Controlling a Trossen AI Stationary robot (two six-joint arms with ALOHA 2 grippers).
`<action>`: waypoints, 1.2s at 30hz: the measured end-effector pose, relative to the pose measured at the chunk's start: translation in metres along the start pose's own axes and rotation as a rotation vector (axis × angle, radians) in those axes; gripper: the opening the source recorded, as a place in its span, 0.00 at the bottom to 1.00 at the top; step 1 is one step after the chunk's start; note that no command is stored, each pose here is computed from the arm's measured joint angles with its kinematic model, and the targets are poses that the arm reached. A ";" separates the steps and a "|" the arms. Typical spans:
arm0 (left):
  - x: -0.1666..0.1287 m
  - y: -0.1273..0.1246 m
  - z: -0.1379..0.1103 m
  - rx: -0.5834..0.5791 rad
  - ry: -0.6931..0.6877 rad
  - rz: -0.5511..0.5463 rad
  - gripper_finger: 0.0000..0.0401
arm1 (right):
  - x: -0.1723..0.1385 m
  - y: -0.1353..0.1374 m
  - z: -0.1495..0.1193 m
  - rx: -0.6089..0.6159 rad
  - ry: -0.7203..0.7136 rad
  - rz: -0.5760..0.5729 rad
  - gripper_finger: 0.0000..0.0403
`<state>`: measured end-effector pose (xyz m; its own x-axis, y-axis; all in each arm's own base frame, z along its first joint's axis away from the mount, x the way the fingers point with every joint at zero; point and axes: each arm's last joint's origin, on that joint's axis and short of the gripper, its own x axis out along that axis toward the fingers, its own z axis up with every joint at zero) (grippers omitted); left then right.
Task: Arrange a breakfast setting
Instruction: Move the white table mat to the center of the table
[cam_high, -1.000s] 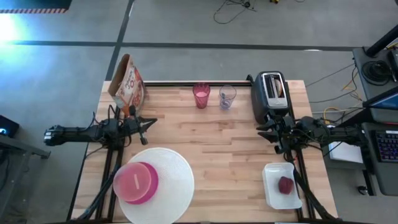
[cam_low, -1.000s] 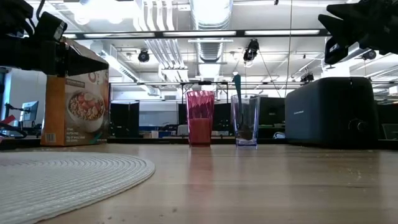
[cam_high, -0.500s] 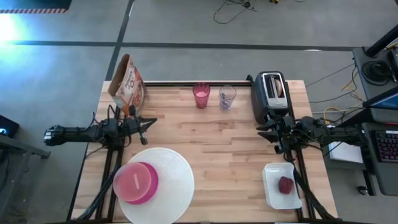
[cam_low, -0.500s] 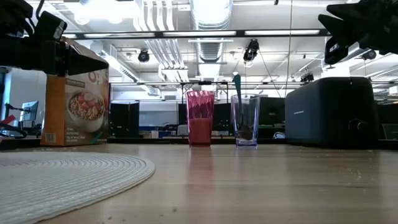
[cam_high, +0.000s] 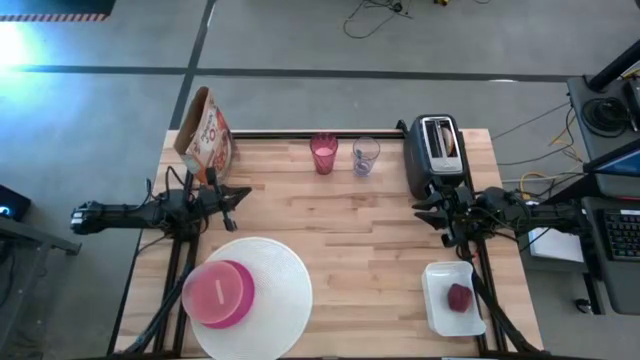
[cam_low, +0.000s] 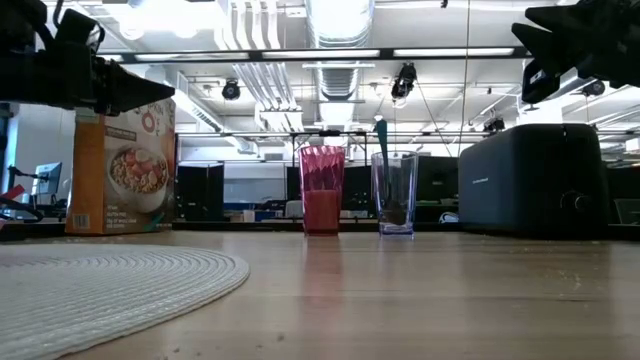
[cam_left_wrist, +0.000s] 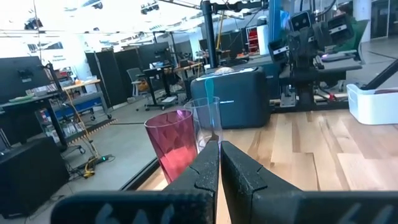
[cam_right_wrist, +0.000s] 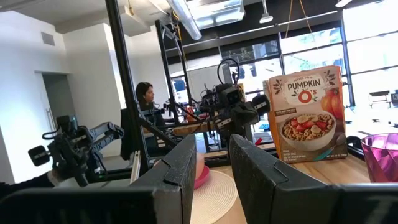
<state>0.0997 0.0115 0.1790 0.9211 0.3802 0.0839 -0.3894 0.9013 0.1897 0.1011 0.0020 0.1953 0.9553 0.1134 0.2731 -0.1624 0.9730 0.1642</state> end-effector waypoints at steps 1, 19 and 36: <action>0.000 0.000 0.000 -0.003 -0.001 0.000 0.00 | 0.000 0.000 0.000 0.000 0.000 0.000 0.22; 0.000 0.001 0.000 -0.106 0.005 0.018 0.00 | 0.000 0.000 0.000 0.000 0.001 0.000 0.22; -0.001 0.003 0.012 -0.253 -0.124 0.020 0.00 | 0.000 0.000 0.000 0.000 0.001 0.000 0.22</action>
<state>0.0977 0.0117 0.1915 0.8999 0.3839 0.2069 -0.3795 0.9231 -0.0622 0.1012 0.0020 0.1952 0.9555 0.1134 0.2724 -0.1623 0.9730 0.1643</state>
